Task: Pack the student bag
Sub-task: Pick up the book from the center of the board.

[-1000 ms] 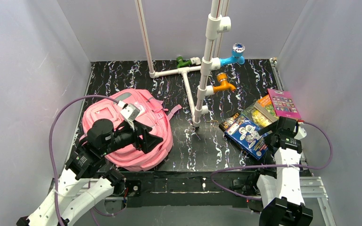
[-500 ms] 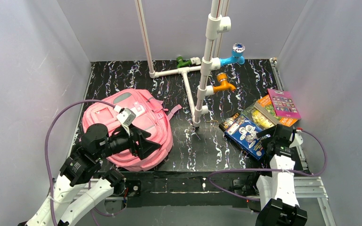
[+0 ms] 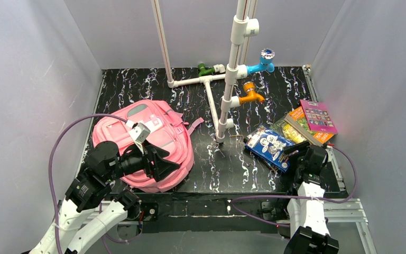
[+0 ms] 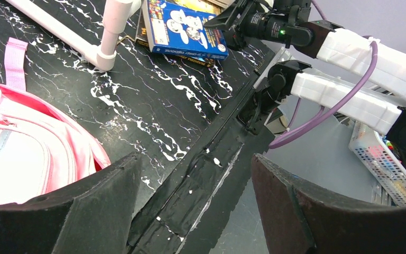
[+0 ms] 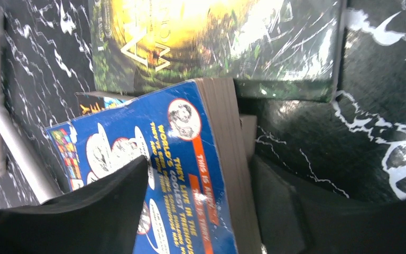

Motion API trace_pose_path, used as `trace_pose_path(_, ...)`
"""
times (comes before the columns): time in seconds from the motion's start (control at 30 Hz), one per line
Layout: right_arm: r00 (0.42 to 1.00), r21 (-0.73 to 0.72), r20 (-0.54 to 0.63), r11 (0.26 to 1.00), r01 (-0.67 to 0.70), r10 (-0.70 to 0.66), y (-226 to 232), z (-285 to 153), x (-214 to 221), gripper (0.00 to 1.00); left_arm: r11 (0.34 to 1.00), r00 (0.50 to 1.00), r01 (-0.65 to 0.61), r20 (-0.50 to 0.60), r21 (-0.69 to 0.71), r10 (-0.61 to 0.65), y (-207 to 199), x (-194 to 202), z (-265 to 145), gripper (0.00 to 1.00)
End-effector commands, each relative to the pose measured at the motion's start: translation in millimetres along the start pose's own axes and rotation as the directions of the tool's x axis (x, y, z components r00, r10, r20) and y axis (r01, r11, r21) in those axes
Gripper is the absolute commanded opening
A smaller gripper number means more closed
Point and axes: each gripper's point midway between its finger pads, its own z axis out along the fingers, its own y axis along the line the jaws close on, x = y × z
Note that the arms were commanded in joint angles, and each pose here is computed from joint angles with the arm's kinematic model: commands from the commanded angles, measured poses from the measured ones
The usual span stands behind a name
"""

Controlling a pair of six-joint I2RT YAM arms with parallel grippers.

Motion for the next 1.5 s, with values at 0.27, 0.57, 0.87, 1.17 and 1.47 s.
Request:
trace_pose_path(0.27,0.992,-0.049,-0.114,0.998,0.047,-0.052,30.7,-16.6,-2.1,0.01,1.0,1.0,0.003,-0.002,0.009,-0.003,-1.7,5.2,-3.3,0.73)
trace_pose_path(0.57,0.972,-0.159,-0.209,0.984,0.076,-0.109,74.6,-42.5,-9.5,0.01,0.999,0.999,-0.024,0.026,-0.021,0.025,3.2,5.2,-9.7,0.73)
trace_pose_path(0.87,0.96,-0.127,-0.231,0.983,0.131,-0.158,88.2,-57.5,-26.5,0.01,0.998,0.999,-0.039,0.015,-0.043,0.039,7.2,0.3,-5.8,0.74)
trace_pose_path(1.17,0.911,-0.095,-0.349,0.975,0.2,-0.221,114.3,-99.5,-35.7,0.01,0.988,0.985,-0.155,0.08,0.006,0.154,7.5,-9.6,11.0,0.74)
trace_pose_path(1.47,0.813,-0.271,-0.533,0.958,0.096,-0.233,159.7,-135.5,4.4,0.01,0.878,0.874,-0.463,0.228,0.125,0.429,-4.5,-22.9,49.3,0.79)
